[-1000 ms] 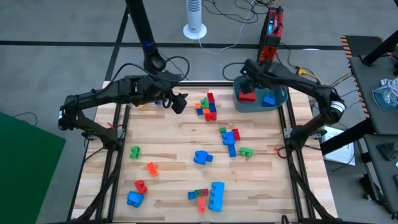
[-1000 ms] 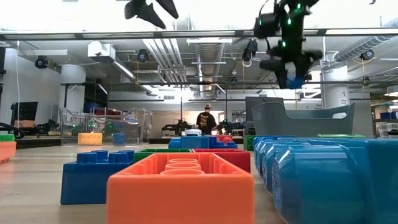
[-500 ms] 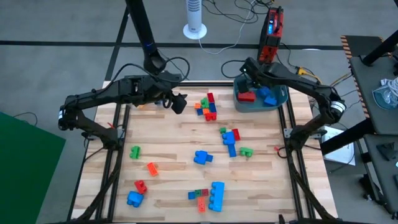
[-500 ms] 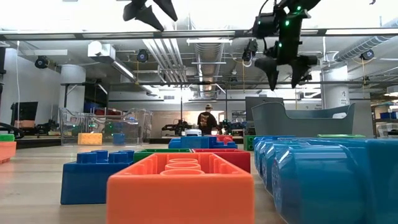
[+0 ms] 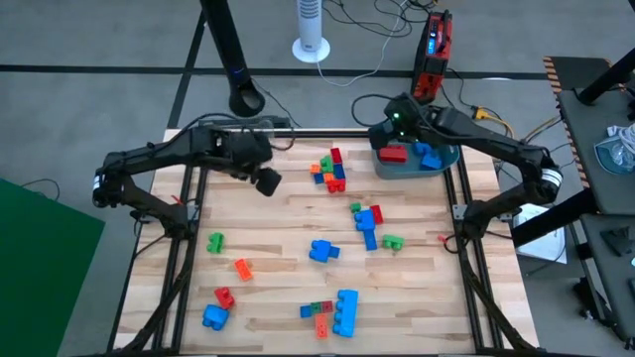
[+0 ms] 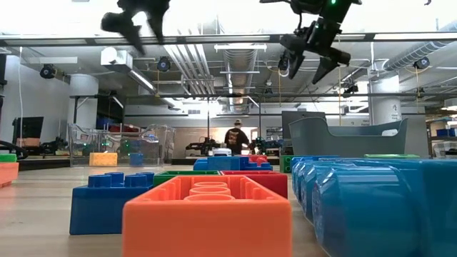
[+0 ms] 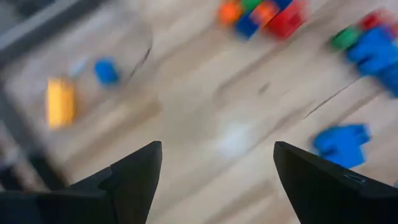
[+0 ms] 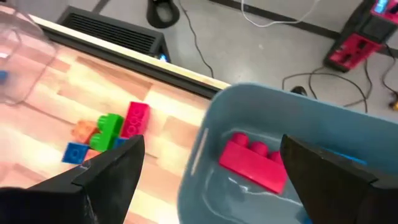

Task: Sort blocks by size
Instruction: Put the big green game piece into the blue bin

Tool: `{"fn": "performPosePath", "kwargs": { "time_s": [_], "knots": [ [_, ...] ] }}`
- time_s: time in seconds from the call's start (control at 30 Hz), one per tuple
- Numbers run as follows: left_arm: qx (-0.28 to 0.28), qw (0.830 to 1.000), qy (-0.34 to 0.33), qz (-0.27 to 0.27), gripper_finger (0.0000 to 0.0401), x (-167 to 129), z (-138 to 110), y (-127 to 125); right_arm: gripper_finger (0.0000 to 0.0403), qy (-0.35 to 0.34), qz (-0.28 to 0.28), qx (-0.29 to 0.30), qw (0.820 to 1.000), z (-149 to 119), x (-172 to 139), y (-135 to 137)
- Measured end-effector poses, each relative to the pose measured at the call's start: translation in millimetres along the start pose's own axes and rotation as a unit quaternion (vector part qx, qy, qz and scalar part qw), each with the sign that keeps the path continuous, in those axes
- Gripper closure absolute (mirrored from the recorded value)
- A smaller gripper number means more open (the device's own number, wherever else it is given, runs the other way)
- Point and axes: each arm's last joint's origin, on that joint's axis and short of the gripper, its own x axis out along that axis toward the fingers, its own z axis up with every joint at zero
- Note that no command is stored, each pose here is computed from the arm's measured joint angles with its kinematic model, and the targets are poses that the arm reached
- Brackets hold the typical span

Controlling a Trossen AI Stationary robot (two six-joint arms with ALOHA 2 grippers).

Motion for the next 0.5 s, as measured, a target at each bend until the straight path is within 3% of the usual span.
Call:
{"fn": "performPosePath", "kwargs": {
  "time_s": [0.3, 0.5],
  "knots": [
    [-0.087, 0.981, 0.167, 0.036, 0.0106, 41, -41, 2, 0.004, -0.005, 0.014, -0.013, 1.0, 2, 4, 3],
    [-0.123, 0.945, 0.285, 0.105, 0.0106, 85, -84, 13, 0.0039, -0.006, 0.017, -0.021, 1.0, 2, 4, 4]
  ]
}}
